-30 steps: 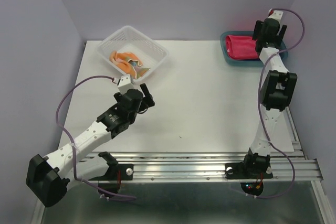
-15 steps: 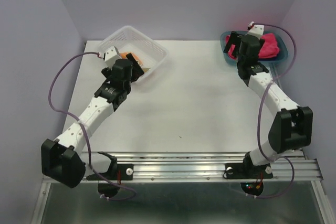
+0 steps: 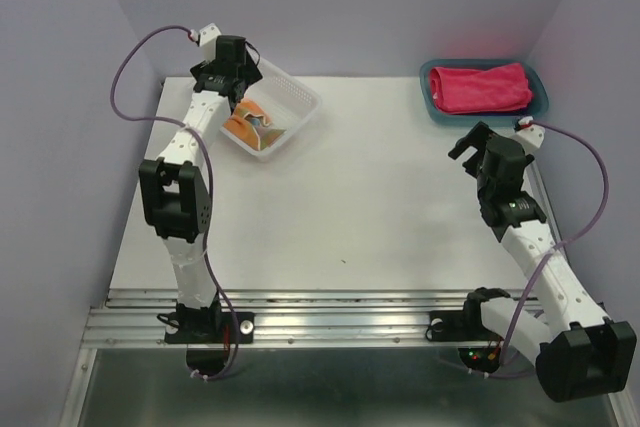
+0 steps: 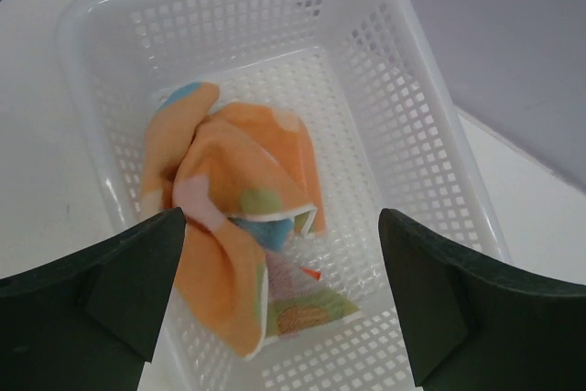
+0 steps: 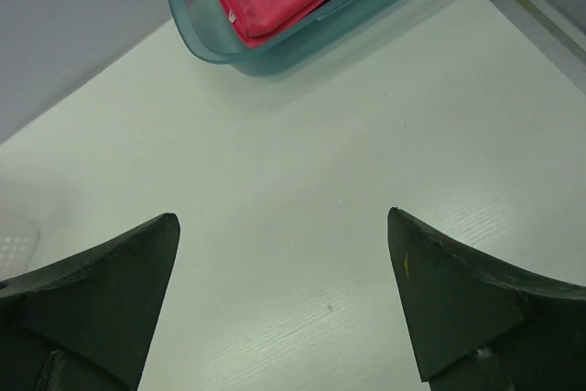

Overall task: Fold and stack the towels
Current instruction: Grab crumpled towel, then move the towel to the center of the board, then flatten out the crumpled towel

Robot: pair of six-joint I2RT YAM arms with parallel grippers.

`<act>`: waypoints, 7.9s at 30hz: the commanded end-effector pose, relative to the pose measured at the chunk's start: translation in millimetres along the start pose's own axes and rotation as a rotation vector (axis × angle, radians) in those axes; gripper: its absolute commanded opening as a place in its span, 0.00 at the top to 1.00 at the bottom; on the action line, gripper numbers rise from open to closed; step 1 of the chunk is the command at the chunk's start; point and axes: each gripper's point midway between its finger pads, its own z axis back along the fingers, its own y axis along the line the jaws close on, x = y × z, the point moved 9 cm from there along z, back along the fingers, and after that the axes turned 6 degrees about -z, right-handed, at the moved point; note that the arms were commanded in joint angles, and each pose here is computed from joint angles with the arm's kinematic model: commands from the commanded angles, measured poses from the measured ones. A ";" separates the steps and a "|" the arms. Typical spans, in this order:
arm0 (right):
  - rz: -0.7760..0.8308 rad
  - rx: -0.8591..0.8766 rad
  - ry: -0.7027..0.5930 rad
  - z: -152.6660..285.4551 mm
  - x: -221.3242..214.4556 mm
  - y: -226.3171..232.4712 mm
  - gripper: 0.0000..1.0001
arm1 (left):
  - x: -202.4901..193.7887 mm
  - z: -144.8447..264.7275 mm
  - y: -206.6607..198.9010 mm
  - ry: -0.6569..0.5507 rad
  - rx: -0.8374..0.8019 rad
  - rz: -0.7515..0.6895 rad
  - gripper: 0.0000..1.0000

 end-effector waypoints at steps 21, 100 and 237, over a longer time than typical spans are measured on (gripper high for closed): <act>-0.021 -0.086 0.042 -17.5 -20.7 -6.9 0.00 | -49.8 -105.3 -3.0 0.218 0.230 -0.044 0.07; 0.380 0.025 0.884 170.8 -205.5 -21.9 0.12 | -317.4 238.1 88.3 0.710 -0.456 -0.189 0.31; 0.018 0.274 -0.011 -95.3 22.8 136.1 0.99 | -30.5 68.2 -127.4 -0.121 -0.796 -0.083 1.00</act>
